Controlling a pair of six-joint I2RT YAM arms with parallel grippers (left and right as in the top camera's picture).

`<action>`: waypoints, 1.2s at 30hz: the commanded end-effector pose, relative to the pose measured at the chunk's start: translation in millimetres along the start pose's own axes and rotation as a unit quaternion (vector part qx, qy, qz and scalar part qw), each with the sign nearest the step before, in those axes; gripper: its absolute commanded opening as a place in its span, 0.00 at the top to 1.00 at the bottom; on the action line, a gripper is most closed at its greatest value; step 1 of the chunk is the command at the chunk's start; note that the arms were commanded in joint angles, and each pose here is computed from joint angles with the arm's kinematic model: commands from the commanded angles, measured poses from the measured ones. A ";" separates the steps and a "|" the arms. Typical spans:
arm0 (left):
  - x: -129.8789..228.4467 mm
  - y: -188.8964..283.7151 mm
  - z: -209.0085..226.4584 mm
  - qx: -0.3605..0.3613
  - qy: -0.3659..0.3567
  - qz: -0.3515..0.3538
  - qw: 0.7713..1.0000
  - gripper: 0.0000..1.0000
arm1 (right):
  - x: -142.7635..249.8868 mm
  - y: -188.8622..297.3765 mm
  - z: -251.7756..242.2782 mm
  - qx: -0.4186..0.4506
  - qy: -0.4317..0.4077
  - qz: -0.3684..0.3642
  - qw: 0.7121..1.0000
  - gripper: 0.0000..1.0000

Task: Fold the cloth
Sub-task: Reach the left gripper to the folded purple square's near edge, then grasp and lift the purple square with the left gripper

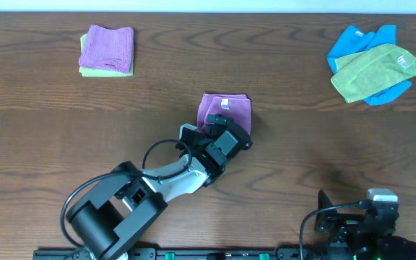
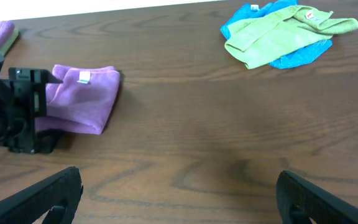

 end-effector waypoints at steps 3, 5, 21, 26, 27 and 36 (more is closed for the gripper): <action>-0.9 -35.8 64.8 -0.076 0.003 -0.002 0.997 0.09 | -0.3 0.0 -2.4 0.009 0.003 -0.004 1.000 0.01; -0.8 -39.1 66.9 -0.075 0.003 -0.004 0.997 0.39 | -0.3 0.1 -2.4 0.009 0.003 -0.004 1.000 0.01; -21.9 -11.7 10.8 0.019 0.035 -0.065 0.997 0.94 | -0.3 0.0 -2.4 0.009 0.003 -0.004 1.000 0.01; -55.2 33.3 -34.0 0.079 0.068 -0.121 0.987 0.94 | -0.3 0.0 -2.4 0.009 0.003 -0.004 1.000 0.01; -62.3 41.3 -42.2 0.092 0.077 -0.130 0.984 0.94 | -0.3 0.1 -2.4 0.009 0.003 -0.004 1.000 0.01; -158.9 101.6 -111.7 0.176 0.090 -0.215 0.956 0.94 | -0.3 0.1 -2.4 0.009 0.003 -0.004 1.000 0.01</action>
Point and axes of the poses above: each gripper's point midway between its finger pads, its own y axis back along the fingers, its own z axis along the line the jaws close on, x = y × z, the point moved 4 cm from there along y, back along the fingers, and after that the axes turned 12 degrees about -y, right-handed, at the moved point
